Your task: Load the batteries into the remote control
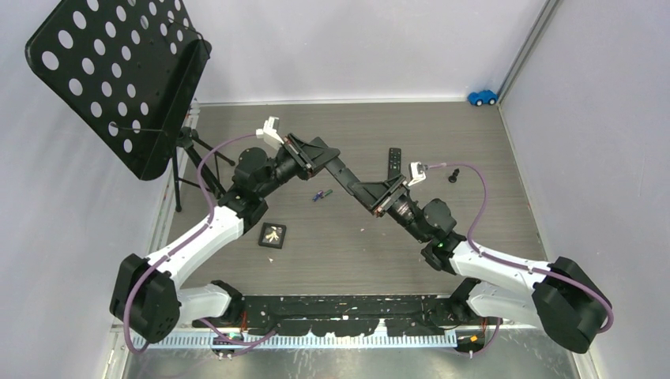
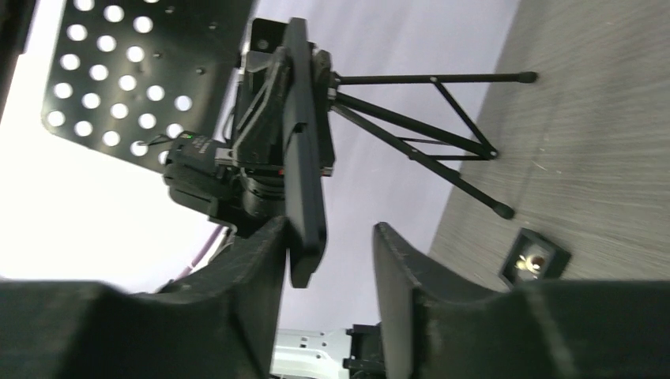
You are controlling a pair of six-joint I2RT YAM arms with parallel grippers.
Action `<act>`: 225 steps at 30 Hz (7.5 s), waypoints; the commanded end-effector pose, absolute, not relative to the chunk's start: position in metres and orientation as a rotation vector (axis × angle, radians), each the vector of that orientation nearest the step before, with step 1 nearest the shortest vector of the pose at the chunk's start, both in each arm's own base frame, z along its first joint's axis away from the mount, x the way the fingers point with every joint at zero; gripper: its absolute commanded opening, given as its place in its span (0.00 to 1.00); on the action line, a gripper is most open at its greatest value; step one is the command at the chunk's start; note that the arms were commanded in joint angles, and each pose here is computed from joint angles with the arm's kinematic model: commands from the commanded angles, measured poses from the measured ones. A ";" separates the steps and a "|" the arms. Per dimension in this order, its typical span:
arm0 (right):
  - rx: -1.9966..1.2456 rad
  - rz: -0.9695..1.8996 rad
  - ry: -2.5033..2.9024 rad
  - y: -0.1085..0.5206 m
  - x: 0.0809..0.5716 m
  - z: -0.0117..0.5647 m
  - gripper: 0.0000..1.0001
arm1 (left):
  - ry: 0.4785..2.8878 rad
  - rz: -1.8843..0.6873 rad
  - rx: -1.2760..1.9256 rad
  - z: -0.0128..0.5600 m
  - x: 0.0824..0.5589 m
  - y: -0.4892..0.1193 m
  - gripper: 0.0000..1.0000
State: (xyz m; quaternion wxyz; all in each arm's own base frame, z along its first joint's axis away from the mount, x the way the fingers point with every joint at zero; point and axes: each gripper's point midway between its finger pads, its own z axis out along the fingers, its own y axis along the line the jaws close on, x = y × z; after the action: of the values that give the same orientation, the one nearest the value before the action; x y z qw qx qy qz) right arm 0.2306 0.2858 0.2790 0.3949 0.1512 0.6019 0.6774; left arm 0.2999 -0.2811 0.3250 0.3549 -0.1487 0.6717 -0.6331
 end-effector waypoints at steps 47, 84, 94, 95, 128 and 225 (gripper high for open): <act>0.752 1.383 1.939 0.266 0.254 0.227 0.40 | 1.743 -1.421 -0.150 0.293 0.328 -0.288 0.00; -0.218 1.245 2.119 0.282 0.196 0.209 0.72 | 1.862 -1.632 0.540 0.253 0.239 -0.344 0.00; -0.338 1.592 1.901 0.305 0.169 0.261 0.60 | 1.745 -1.831 0.597 0.304 0.204 -0.337 0.00; -0.343 1.636 1.876 0.306 0.165 0.267 0.53 | 1.741 -1.836 0.589 0.307 0.204 -0.336 0.00; -0.258 1.575 1.974 0.314 0.185 0.265 0.60 | 1.847 -1.297 0.284 0.282 0.256 -0.290 0.00; -1.720 0.288 2.380 0.324 0.333 0.001 0.32 | 2.047 -0.496 0.048 0.224 0.270 -0.161 0.00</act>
State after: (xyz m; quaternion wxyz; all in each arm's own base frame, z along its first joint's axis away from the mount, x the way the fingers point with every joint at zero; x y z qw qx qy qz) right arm 0.3564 0.3552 0.0197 0.1684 -0.5756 0.7912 0.1196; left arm 0.2598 -0.1509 0.1970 0.4629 0.0252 0.8690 -0.1729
